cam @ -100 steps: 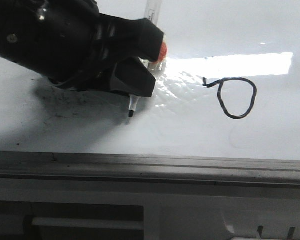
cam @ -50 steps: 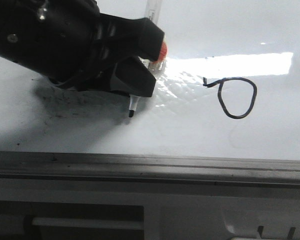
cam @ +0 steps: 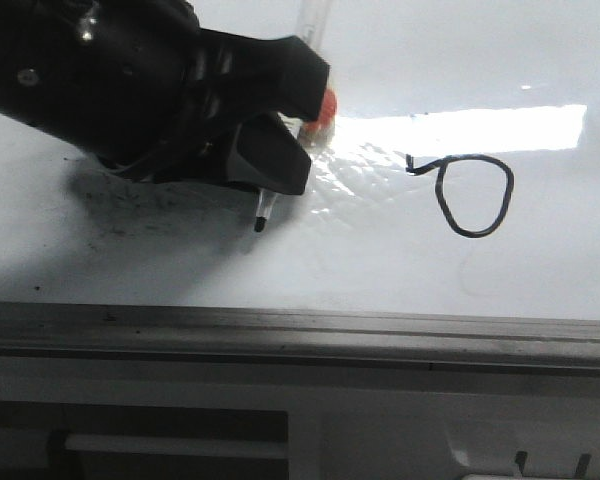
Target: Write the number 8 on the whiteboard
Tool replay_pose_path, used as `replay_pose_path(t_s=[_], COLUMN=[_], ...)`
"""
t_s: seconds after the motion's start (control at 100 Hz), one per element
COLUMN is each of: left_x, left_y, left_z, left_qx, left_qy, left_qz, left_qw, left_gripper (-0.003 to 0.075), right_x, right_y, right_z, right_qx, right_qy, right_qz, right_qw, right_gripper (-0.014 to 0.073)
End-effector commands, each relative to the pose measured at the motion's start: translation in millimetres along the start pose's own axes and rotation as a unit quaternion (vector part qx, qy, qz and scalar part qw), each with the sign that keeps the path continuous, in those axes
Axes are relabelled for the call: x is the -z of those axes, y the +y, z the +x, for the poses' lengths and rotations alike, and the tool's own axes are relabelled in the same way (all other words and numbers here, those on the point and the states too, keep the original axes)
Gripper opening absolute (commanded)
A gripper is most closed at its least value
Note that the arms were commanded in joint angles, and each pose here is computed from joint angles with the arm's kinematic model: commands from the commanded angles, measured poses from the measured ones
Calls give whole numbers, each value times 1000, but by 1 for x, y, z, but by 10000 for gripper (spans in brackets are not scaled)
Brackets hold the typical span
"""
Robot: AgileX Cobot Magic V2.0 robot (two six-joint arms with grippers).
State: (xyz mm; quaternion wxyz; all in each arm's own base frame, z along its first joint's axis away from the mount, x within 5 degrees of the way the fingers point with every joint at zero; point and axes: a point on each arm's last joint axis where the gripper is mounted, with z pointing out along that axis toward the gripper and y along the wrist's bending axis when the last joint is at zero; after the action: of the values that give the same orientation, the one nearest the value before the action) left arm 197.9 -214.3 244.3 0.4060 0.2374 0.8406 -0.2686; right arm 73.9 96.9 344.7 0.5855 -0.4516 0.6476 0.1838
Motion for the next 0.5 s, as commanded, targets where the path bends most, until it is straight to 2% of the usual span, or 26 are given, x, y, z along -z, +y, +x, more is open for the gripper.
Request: replay_pose_path(t_s=[0.0,0.13,0.2,0.25,0.36,0.43,0.49], left_x=[-5,-4,-4,-4,-4,-4,-2], left_y=[31,30,30,30,31,30,28], left_z=[-1,-4,-4,-4,-4,-5,-6], left_qx=[30,32,31,30,30,30,30], left_qy=[3,-2,-2,-2,-2,-3,-8], left_qz=[-143,-142,-142,-142,-144,-144,-132], left_qw=[989,989,989,989,989,989,991], left_gripper=[221,222,254,316,509,573,585], right_x=[4,4,4,4,4,4,4], right_y=[-5,-6,-6,-6,-6,-6,-6], right_z=[-15,-16,-16,-16,-16,-16,-16], right_qx=[4,4,4,4,4,4,4], right_qy=[-53,-57,-58,-58,-58,-58,-58], right_qz=[19,20,21,21,21,21,21], right_qw=[998,998,998,998,998,998,998], right_gripper=[-43,-43,-43,-43,-43,-43,-43])
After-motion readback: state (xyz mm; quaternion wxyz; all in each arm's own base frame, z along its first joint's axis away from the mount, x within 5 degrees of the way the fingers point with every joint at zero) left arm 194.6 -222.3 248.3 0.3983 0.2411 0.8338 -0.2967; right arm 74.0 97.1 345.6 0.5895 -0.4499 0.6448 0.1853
